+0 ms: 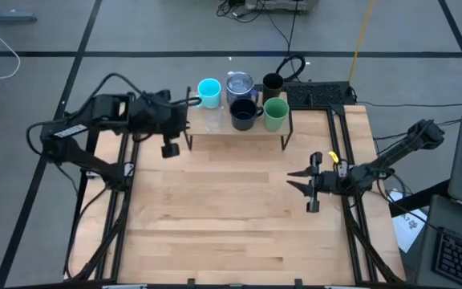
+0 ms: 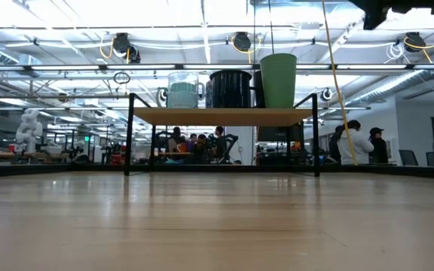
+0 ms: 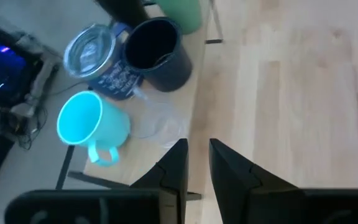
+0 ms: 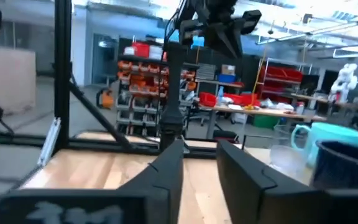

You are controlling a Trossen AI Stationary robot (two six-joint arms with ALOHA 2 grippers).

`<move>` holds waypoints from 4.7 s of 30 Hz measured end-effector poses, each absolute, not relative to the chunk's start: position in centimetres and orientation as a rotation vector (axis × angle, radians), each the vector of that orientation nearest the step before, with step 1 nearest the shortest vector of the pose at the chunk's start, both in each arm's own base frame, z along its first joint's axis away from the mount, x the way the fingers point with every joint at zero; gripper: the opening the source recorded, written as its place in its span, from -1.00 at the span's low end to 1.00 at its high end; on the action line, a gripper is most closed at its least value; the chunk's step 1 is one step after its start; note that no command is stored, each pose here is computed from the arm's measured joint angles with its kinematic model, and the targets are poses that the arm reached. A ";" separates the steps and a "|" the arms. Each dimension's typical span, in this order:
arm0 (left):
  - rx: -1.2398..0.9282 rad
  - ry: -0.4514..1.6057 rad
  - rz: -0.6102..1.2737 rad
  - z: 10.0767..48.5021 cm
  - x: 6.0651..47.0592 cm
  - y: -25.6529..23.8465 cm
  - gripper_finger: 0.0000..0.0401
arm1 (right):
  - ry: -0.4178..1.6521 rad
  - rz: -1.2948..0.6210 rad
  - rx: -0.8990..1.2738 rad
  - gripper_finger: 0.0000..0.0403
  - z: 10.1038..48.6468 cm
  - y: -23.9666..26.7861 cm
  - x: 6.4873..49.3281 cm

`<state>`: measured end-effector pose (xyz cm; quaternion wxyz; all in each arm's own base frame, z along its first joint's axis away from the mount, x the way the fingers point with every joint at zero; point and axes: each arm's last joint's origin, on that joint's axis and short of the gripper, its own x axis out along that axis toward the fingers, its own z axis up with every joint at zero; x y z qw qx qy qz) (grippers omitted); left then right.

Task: Stack small to large cups/mugs on shelf
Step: Return to Home Position

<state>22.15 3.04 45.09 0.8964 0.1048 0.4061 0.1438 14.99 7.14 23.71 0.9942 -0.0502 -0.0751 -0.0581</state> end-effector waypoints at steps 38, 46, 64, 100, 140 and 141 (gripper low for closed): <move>0.177 0.267 0.197 31.7 18.1 -0.8 -0.98 | 0.035 0.054 -0.261 -1.00 25.9 2.9 14.9; 0.151 0.169 0.123 29.3 17.0 -0.9 -0.99 | 0.069 0.061 -0.270 -1.00 25.5 2.9 14.8; 0.143 -0.024 0.004 21.7 15.7 -1.2 -0.98 | 0.114 0.090 -0.245 -1.00 21.3 2.8 14.3; 0.175 -0.033 -0.031 16.7 14.0 -0.5 -0.98 | -0.040 0.093 -0.266 -1.00 17.4 2.4 12.1; 0.150 -0.018 0.001 17.1 11.7 0.5 -0.97 | -0.067 0.089 -0.245 -1.00 17.4 1.8 9.5; 0.150 -0.019 0.001 17.1 11.7 0.5 -0.97 | -0.065 0.089 -0.258 -1.00 17.3 1.8 9.5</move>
